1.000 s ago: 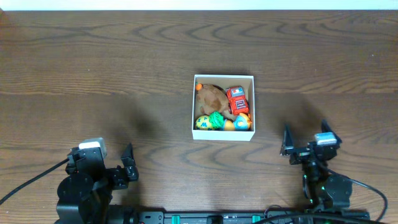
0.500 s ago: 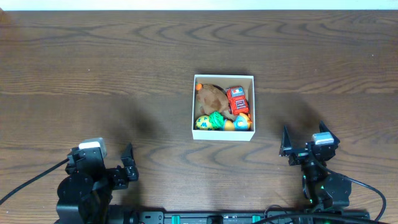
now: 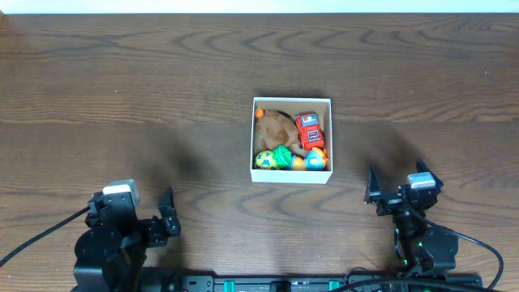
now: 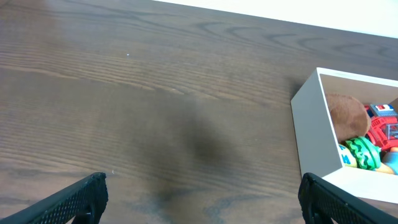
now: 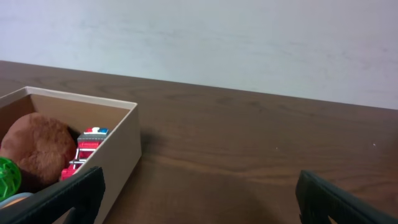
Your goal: Pack container
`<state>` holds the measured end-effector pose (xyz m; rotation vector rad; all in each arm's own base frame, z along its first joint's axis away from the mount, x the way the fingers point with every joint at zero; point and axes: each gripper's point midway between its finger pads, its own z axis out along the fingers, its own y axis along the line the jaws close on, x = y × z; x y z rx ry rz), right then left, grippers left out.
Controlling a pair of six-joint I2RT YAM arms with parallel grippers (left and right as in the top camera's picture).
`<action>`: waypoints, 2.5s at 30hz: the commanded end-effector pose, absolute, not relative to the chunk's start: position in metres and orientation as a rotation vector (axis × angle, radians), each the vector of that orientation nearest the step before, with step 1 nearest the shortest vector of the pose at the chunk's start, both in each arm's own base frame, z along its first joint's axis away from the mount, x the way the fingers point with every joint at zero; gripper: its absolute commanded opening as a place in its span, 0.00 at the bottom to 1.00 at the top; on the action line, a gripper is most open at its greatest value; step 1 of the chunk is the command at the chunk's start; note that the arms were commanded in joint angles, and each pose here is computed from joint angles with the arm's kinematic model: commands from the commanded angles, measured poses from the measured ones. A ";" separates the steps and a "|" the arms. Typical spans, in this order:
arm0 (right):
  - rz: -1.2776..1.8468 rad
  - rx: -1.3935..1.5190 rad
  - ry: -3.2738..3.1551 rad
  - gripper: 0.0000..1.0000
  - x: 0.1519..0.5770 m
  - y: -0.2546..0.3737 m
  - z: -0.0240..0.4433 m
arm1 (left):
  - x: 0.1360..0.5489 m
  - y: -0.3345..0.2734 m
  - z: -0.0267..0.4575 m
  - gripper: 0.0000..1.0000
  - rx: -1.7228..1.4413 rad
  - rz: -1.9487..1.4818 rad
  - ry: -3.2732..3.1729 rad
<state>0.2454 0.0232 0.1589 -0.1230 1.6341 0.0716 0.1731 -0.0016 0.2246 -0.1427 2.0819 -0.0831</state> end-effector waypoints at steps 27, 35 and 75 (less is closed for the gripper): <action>0.071 -0.134 1.630 0.99 0.245 0.024 0.159 | 0.236 0.013 0.176 0.98 -0.147 -0.010 1.675; 0.071 -0.134 1.630 0.99 0.245 0.024 0.159 | 0.243 0.014 0.136 0.98 -0.151 -0.003 1.719; 0.071 -0.134 1.630 0.99 0.245 0.024 0.159 | 0.243 0.013 0.137 0.98 -0.150 -0.005 1.719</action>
